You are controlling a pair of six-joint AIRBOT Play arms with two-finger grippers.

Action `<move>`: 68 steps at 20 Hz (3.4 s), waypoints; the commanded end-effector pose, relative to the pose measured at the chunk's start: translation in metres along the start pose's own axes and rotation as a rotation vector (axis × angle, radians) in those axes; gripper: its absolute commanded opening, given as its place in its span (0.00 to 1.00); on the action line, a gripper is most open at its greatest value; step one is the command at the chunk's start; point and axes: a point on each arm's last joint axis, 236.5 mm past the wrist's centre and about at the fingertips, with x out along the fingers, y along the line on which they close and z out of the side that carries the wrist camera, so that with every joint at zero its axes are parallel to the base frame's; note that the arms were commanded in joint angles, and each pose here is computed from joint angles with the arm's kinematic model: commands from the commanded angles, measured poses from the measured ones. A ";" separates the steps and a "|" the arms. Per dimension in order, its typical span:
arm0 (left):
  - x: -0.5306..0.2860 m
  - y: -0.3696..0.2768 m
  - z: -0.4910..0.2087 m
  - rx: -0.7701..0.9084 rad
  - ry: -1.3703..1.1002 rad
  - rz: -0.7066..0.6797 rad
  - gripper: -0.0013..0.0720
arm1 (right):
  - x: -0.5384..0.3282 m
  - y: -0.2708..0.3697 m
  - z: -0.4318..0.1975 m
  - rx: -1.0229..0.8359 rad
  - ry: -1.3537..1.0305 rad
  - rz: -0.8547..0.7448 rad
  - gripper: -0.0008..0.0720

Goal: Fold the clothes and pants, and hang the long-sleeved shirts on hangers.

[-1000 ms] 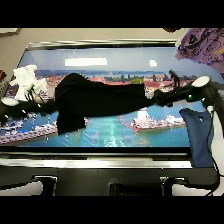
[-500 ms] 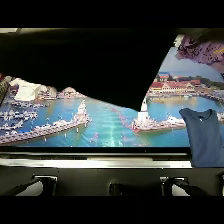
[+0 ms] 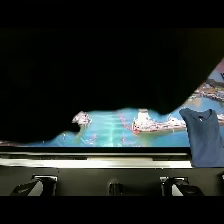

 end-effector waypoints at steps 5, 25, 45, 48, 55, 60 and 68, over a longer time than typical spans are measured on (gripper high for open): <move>0.131 -0.027 -0.074 0.057 0.336 -0.176 0.05 | 0.109 -0.075 -0.118 0.235 0.388 -0.070 0.06; 0.416 0.037 -0.380 0.042 0.910 -0.073 0.88 | 0.325 -0.151 -0.496 0.553 1.028 -0.113 0.34; 0.235 0.187 -0.366 -0.283 1.069 0.268 0.88 | 0.091 -0.108 -0.601 0.802 1.296 0.099 0.59; 0.236 0.184 -0.367 -0.279 1.070 0.263 0.88 | 0.104 -0.095 -0.608 0.744 1.288 0.097 0.59; 0.236 0.184 -0.367 -0.279 1.072 0.262 0.88 | 0.113 -0.067 -0.610 0.729 1.307 0.125 0.41; 0.230 0.180 -0.380 -0.299 1.112 0.244 0.86 | 0.113 -0.069 -0.603 0.729 1.294 0.103 0.06; 0.215 0.134 -0.492 -0.501 1.158 -0.052 0.86 | 0.113 -0.073 -0.567 0.685 1.229 0.061 0.06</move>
